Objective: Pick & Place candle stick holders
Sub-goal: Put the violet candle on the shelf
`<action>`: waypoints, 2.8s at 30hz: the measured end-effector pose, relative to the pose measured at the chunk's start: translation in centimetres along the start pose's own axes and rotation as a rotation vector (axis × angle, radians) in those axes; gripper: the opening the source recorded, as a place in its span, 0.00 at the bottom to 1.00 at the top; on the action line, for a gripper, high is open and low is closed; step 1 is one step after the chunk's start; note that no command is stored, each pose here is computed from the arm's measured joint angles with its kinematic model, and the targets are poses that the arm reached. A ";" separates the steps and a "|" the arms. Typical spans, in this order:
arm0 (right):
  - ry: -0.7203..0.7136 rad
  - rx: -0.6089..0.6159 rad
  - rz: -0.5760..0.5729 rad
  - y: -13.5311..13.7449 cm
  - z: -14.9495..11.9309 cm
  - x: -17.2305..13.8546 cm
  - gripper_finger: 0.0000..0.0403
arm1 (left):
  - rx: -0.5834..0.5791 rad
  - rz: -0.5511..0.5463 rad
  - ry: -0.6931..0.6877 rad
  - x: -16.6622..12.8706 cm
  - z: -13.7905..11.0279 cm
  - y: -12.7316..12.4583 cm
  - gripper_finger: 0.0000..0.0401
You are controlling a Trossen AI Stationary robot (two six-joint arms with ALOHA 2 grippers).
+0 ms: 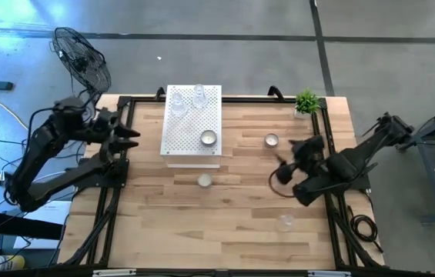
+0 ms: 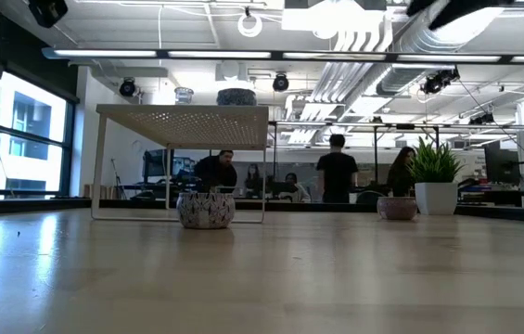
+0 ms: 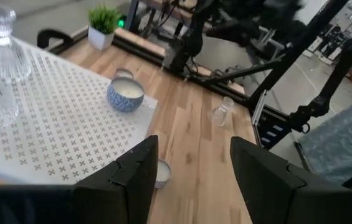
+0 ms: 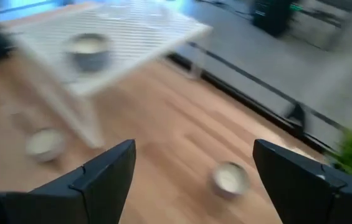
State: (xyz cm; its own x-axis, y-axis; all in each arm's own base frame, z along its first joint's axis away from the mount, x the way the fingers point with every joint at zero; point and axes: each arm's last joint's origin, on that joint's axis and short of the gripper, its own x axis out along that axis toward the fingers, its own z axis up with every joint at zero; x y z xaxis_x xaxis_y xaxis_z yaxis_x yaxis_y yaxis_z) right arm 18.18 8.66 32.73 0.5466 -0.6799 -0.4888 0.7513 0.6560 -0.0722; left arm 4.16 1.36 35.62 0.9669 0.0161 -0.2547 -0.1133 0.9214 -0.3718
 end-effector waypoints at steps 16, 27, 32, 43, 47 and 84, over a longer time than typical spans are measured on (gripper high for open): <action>-0.143 0.169 0.033 -4.4 -13.9 6.9 0.79 | 0.082 -0.020 -0.136 -3.0 -1.7 -2.3 0.49; -0.243 0.085 0.063 -6.0 -19.4 10.7 0.79 | 0.095 0.029 -0.155 -3.0 -1.5 -2.2 0.49; -0.241 0.073 0.088 -6.9 -20.8 11.2 0.79 | 0.099 0.030 -0.155 -3.0 -1.5 -2.2 0.49; -0.161 0.079 0.179 -6.5 -21.0 11.2 0.79 | 0.118 0.032 -0.155 -3.0 -1.5 -2.2 0.49; -0.155 0.108 0.184 -6.5 -20.9 11.3 0.79 | 0.122 0.034 -0.155 -3.0 -1.5 -2.2 0.49; -0.023 0.110 0.232 -8.1 -17.8 15.4 0.79 | 0.130 0.075 -0.167 -3.0 -1.5 -2.1 0.49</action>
State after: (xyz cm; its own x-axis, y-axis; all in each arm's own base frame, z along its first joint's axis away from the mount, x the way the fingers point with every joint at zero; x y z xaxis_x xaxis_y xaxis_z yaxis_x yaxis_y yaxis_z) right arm 13.96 -1.28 10.28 0.7164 -0.5238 -0.4608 0.6401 0.7563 0.1355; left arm 1.16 -1.21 35.85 0.9825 0.1406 -0.1223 -0.1664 0.9573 -0.2363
